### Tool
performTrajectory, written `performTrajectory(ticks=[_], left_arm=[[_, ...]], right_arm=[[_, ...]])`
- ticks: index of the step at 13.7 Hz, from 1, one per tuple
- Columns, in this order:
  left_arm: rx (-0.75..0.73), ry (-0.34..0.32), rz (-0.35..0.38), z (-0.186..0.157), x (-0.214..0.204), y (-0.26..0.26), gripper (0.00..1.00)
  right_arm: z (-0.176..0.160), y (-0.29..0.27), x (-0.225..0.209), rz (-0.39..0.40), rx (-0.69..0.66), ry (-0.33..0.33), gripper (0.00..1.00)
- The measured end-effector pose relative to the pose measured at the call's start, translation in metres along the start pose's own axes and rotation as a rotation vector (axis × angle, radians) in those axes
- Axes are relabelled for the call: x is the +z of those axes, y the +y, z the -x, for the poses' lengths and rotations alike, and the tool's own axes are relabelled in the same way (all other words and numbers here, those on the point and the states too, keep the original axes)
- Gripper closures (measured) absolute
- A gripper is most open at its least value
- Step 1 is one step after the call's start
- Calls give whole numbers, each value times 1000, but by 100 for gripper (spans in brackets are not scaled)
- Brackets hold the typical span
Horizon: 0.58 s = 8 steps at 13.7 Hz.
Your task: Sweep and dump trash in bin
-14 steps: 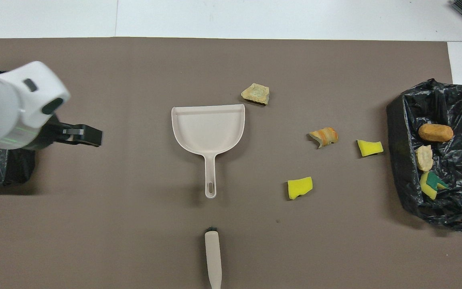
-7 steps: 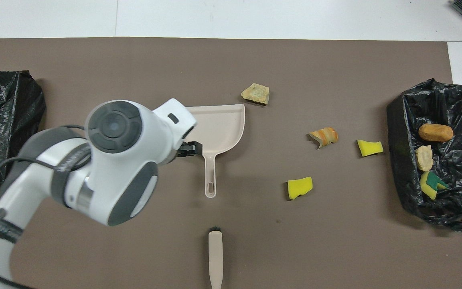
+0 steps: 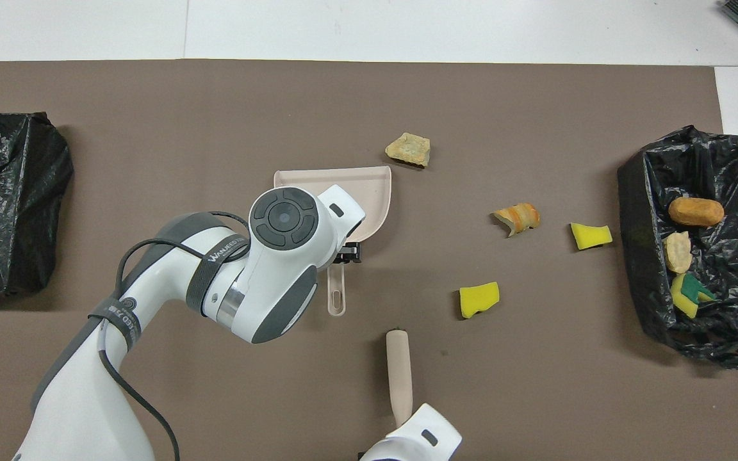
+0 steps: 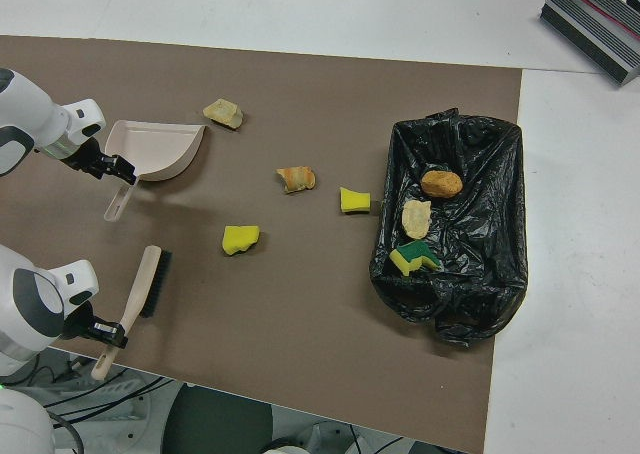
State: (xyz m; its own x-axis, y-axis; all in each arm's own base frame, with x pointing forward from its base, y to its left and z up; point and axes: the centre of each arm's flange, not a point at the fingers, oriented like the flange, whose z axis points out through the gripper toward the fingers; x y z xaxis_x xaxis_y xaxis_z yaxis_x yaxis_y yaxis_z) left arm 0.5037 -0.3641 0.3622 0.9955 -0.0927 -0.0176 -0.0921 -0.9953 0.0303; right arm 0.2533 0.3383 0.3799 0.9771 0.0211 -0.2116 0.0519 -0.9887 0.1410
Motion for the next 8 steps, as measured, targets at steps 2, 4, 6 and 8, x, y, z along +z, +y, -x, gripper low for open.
performTrajectory(ticks=[2, 4, 6, 8], left_arm=[[7, -9, -5, 4, 4, 1, 33], [21, -18, -11, 13, 8, 6, 56], [32, -23, -15, 20, 10, 9, 53], [30, -12, -10, 19, 4, 9, 48]], right_arm=[[-18, 43, -20, 16, -39, -14, 74], [-34, 83, -33, 35, -65, -12, 74], [-53, 117, -39, 35, -65, -8, 74], [-77, 157, -41, 36, -56, -2, 74]])
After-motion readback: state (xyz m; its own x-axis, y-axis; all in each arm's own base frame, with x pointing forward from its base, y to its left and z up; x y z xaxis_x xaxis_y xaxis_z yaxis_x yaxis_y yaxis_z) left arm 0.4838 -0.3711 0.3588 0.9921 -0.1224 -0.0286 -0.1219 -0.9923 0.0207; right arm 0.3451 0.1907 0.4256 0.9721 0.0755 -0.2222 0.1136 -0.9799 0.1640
